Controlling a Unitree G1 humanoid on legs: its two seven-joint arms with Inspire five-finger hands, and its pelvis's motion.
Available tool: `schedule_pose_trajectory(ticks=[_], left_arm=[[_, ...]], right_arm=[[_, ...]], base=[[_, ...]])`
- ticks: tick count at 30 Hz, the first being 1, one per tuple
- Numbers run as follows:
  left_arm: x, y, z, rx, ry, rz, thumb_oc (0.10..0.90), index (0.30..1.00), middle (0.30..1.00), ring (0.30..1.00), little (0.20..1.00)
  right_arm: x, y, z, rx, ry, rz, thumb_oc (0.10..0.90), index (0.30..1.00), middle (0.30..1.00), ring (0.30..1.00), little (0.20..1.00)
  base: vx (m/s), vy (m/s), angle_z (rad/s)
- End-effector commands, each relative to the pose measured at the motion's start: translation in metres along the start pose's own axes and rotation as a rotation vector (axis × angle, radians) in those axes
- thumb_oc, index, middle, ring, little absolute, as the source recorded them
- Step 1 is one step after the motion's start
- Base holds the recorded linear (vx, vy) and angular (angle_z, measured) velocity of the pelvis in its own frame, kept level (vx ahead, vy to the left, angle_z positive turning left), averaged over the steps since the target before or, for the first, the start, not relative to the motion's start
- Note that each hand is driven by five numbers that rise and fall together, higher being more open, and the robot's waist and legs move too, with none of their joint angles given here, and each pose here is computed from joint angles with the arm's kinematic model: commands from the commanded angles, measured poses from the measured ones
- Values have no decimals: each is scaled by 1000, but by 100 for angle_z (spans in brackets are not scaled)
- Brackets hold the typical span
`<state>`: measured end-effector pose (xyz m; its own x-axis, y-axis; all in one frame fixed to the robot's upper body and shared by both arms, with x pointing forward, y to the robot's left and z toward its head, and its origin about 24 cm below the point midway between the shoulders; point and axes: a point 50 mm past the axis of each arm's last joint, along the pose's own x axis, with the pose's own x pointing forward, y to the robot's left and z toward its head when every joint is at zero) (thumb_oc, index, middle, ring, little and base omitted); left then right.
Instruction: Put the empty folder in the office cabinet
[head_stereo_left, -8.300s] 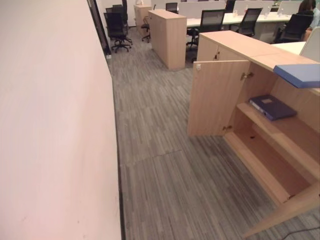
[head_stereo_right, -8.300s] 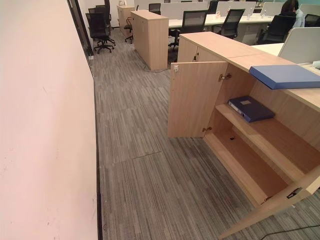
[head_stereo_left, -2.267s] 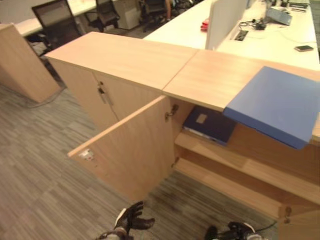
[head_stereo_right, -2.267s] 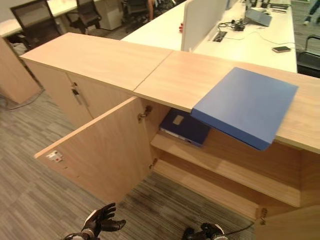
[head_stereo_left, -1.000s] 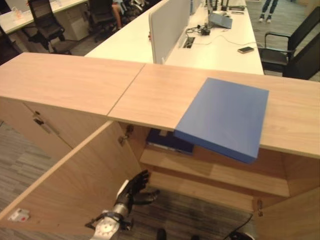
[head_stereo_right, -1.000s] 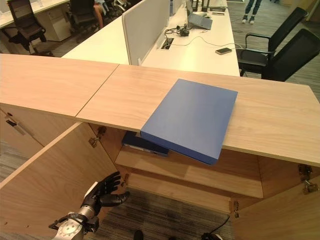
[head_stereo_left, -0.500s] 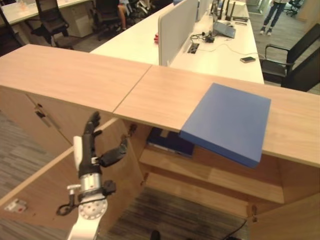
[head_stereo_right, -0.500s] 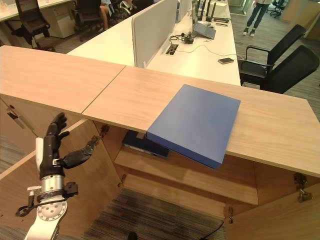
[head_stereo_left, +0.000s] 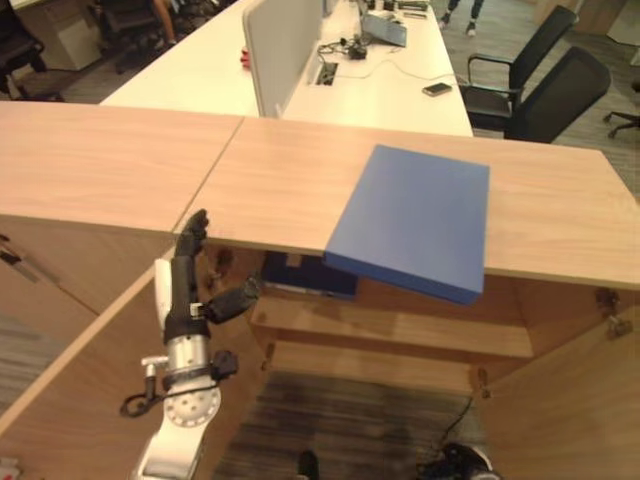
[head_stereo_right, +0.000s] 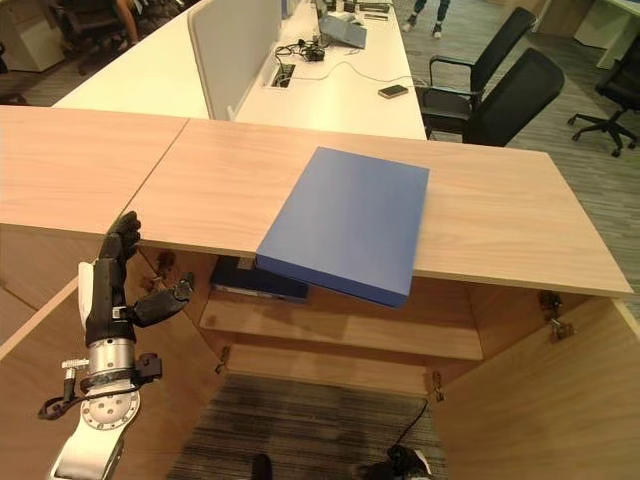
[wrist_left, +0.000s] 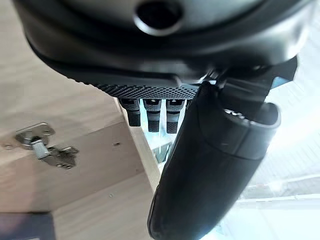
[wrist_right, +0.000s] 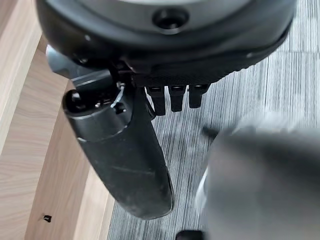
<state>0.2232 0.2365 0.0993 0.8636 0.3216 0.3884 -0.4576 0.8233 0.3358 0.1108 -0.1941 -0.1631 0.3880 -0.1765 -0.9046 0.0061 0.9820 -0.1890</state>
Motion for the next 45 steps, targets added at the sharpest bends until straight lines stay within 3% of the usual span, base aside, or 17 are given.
schedule_pose_trajectory(ticks=[1, 8, 11, 16, 28, 36, 45], left_arm=[[20, 33, 57, -5, -340, 216, 800, 900, 900, 900, 900], [18, 59, 51, 145, -353, 375, 800, 900, 900, 900, 900], [16, 57, 49, 167, -360, 359, 800, 900, 900, 900, 900], [12, 44, 58, 256, -456, 191, 800, 900, 900, 900, 900], [2, 34, 78, 420, -603, -148, 800, 900, 900, 900, 900], [3, 12, 96, 350, -697, -299, 800, 900, 900, 900, 900], [4, -3, 90, 331, -663, -385, 800, 900, 900, 900, 900]], right_arm=[[0, -7, -2, -63, 3, -23, 800, 900, 900, 900, 900], [-1, -7, -14, -62, 41, -33, 800, 900, 900, 900, 900], [-1, -18, -12, -50, 31, -76, 800, 900, 900, 900, 900], [2, -35, 0, -48, 23, -131, 800, 900, 900, 900, 900], [3, -36, 6, -89, 20, -109, 800, 900, 900, 900, 900], [3, -33, 5, -111, 25, -86, 800, 900, 900, 900, 900], [2, -33, -6, -118, 52, -78, 800, 900, 900, 900, 900]], base=[[61, -337, -17], [43, -328, 4], [-12, -225, -3], [-7, -79, -1], [0, 0, 0], [1, 9, -2], [3, 6, -3]])
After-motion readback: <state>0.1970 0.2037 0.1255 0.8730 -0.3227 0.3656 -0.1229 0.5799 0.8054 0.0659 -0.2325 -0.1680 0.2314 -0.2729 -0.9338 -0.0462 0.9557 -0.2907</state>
